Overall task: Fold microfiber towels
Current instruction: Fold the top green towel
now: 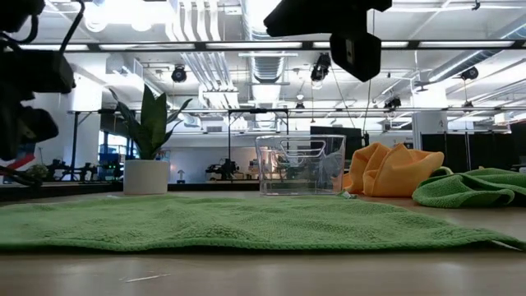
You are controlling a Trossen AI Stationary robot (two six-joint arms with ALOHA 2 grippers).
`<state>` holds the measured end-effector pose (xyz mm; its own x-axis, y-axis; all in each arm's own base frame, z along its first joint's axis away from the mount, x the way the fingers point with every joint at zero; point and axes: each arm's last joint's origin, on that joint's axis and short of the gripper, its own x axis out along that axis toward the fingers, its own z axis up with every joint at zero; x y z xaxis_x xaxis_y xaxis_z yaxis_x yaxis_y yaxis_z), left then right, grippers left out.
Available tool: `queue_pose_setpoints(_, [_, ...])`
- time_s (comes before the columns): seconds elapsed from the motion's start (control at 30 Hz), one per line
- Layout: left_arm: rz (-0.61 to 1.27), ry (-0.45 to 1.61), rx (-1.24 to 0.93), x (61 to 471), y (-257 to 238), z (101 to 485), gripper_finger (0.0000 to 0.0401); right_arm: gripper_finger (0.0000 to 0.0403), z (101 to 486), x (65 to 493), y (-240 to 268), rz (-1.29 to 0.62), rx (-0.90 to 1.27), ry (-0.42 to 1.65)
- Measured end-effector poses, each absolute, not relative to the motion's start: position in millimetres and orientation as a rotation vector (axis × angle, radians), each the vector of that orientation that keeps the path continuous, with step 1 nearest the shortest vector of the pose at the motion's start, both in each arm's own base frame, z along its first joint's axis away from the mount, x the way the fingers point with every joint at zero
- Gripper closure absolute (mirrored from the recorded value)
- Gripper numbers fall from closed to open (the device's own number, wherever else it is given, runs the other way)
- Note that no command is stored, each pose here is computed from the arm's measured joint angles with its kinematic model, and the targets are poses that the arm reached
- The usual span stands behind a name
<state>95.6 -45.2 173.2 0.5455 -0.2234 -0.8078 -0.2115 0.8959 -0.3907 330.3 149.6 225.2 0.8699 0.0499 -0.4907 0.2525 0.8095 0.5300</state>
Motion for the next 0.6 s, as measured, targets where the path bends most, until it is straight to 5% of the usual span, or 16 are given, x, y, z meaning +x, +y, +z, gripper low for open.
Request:
queue_pose_setpoints(0.23, [0.094, 0.909, -0.615, 92, -38, 173, 0.0358, 0.0380, 225, 331, 147, -0.121, 0.632, 0.508])
queue_pose_setpoints(0.6, [0.422, 0.929, -0.985, 97, -24, 154, 0.0144, 0.0380, 226, 332, 147, -0.125, 0.655, 0.505])
